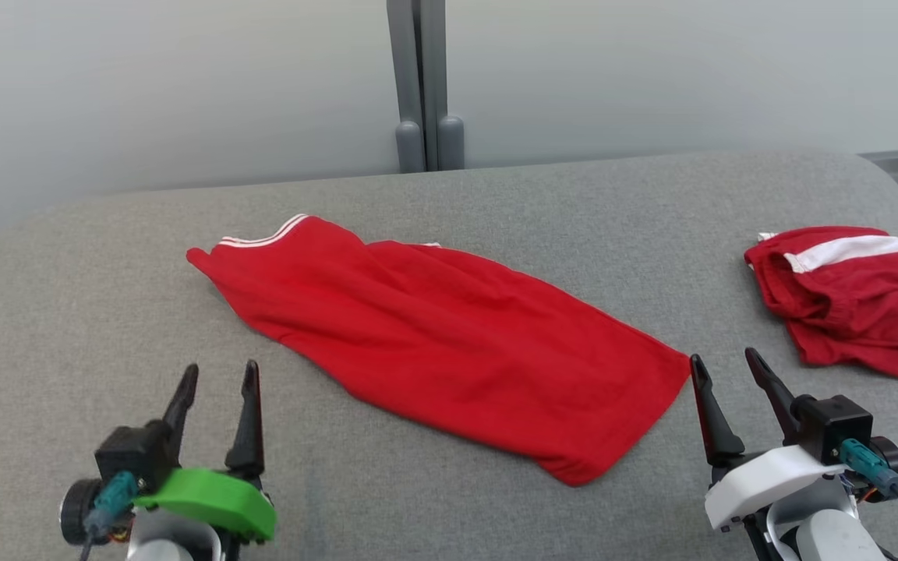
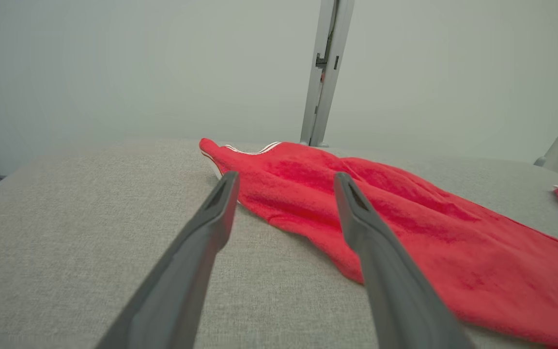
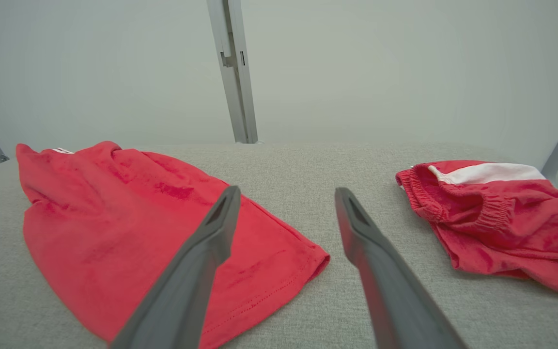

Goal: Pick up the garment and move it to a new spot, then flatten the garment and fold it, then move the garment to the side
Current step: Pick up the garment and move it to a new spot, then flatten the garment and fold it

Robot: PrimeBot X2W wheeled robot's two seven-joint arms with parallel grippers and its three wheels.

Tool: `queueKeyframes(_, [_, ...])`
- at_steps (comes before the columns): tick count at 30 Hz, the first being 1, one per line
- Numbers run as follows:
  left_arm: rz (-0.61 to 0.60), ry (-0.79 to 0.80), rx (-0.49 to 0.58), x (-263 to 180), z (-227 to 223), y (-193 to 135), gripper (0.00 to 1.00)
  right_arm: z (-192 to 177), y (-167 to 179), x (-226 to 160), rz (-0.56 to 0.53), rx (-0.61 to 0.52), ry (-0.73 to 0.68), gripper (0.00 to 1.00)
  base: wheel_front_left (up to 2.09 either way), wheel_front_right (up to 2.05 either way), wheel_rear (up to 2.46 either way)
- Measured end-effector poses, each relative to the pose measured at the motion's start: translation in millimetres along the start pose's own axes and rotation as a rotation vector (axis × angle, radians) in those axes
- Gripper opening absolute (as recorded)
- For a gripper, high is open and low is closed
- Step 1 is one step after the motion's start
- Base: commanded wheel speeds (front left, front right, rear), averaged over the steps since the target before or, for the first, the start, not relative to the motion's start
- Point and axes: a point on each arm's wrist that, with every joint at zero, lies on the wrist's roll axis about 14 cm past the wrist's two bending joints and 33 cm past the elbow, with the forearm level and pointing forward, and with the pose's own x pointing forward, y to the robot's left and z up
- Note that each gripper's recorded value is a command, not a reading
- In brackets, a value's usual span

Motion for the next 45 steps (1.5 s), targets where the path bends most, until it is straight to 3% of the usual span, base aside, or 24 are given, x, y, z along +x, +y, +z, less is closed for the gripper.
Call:
queueKeyframes(15, [0.073, 0.039, -0.079, -47, -28, -8, 1.00, -13, 1, -20, -0.008, 0.043, 0.036, 1.00, 0.00, 0.00, 0.00])
queueKeyframes(45, [0.059, 0.043, -0.085, -49, -32, -13, 1.00, -19, 5, -23, 0.001, 0.053, 0.056, 1.00, 0.00, 0.00, 0.00])
